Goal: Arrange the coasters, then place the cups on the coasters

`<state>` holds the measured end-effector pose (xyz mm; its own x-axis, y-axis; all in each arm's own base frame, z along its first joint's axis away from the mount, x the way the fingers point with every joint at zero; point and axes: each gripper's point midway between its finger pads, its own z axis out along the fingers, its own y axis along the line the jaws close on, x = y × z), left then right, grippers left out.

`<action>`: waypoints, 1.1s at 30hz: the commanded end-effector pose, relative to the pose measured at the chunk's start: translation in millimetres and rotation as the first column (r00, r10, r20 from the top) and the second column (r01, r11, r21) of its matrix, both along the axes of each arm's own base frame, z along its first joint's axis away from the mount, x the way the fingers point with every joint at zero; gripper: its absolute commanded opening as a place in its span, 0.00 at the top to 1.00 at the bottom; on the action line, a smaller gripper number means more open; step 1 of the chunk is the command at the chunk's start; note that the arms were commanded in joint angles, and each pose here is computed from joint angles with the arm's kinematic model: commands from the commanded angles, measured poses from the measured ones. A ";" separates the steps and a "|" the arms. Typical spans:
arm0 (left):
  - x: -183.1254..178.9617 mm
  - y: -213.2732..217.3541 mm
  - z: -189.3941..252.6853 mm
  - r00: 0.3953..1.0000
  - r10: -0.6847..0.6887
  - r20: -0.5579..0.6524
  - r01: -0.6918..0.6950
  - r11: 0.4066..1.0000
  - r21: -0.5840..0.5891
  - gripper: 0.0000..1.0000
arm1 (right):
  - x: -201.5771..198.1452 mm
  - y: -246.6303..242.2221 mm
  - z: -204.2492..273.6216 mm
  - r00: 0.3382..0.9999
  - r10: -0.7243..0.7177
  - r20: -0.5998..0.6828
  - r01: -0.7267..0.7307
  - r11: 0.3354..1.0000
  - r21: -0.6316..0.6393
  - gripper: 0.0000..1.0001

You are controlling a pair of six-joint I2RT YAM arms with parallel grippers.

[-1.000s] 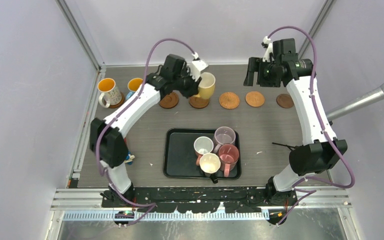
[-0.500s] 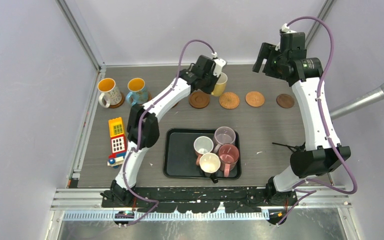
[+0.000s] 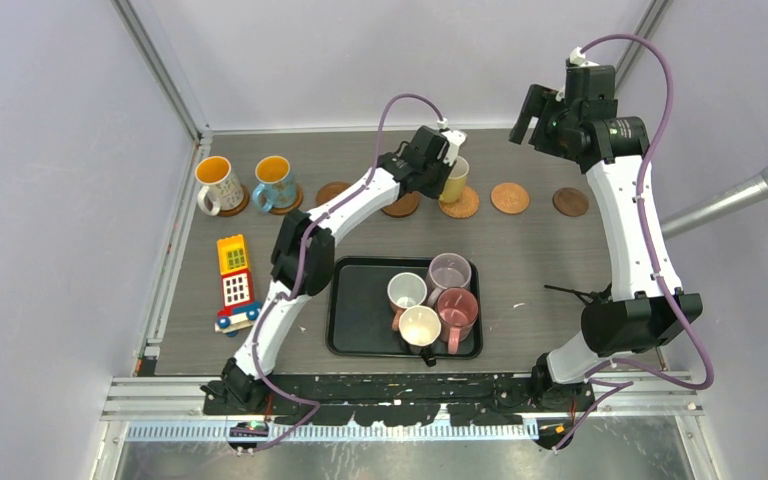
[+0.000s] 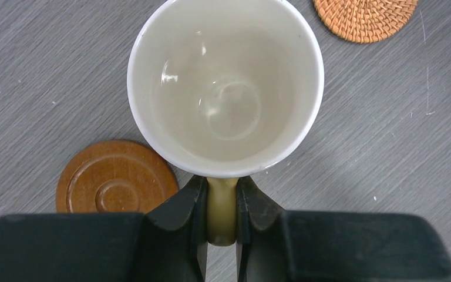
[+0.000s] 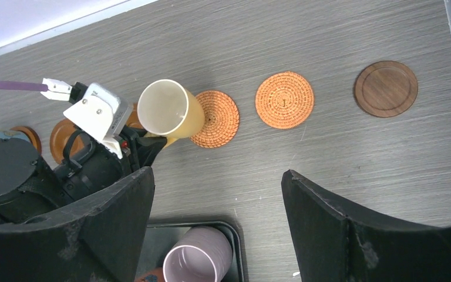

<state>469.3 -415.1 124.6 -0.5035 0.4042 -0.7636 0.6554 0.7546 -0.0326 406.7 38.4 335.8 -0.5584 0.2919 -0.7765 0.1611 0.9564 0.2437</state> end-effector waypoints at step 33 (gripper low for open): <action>14.6 -46.5 23.6 0.988 -0.017 0.155 0.035 0.993 -0.112 0.74 | -6.6 3.3 8.2 0.999 0.038 0.035 -0.040 0.998 0.057 0.16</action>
<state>471.8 -445.8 100.6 -0.4661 0.4065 -0.7858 0.6700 0.7423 -0.0135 403.8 42.4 320.8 -0.6026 0.3022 -0.7387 0.1350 0.9508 0.2788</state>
